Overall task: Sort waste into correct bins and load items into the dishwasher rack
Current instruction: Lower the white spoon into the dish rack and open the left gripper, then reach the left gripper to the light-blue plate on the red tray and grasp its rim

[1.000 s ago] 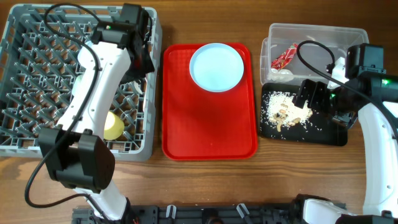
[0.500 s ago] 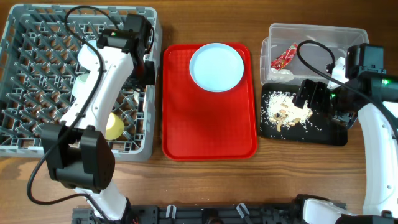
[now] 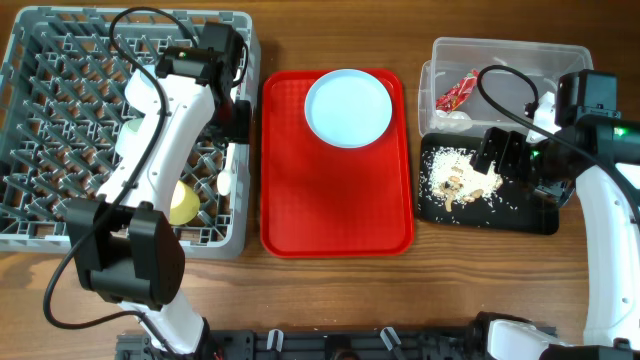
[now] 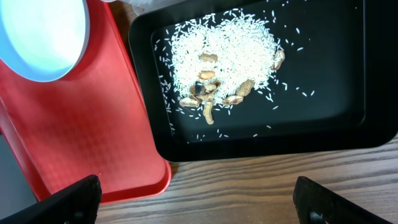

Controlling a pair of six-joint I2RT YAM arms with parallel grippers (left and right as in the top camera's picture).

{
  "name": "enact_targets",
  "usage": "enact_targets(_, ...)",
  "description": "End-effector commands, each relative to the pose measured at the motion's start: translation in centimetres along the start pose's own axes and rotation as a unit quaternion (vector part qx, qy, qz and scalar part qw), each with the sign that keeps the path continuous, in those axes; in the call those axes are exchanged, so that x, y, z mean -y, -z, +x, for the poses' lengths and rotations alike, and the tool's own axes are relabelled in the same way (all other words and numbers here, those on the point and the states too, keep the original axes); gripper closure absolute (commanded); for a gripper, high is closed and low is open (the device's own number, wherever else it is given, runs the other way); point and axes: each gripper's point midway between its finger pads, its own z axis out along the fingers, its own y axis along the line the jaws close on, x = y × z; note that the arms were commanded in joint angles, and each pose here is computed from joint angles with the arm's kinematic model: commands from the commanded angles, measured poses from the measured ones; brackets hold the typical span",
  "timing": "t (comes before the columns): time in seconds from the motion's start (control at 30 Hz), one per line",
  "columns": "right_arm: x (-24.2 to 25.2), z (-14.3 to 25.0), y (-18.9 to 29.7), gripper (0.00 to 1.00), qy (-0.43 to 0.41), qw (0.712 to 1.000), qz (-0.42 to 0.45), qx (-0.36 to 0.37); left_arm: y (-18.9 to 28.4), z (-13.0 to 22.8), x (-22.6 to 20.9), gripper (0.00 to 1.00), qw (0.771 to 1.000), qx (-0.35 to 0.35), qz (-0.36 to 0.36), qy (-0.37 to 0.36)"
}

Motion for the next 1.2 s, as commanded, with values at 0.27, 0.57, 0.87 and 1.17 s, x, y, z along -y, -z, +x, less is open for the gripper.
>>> enact_targets(0.27,0.2,-0.3,0.7,0.0,0.009,1.0,0.006,0.016,4.9,-2.6,7.4,0.19,0.984,0.111,0.131,-0.044)
enact_targets(0.57,2.2,-0.7,0.8,0.0,-0.025,0.997,0.062,0.029,6.1,-6.9,18.0,0.08,0.943,0.237,0.183,-0.142)
enact_targets(0.87,2.1,-0.5,0.8,0.0,-0.023,0.998,0.06,0.026,0.2,-7.1,27.4,0.03,0.923,0.25,0.211,-0.203)
enact_targets(1.17,2.1,-0.4,0.8,0.0,-0.02,0.998,0.061,0.023,-6.7,-5.7,30.5,0.13,0.928,0.215,0.206,-0.225)
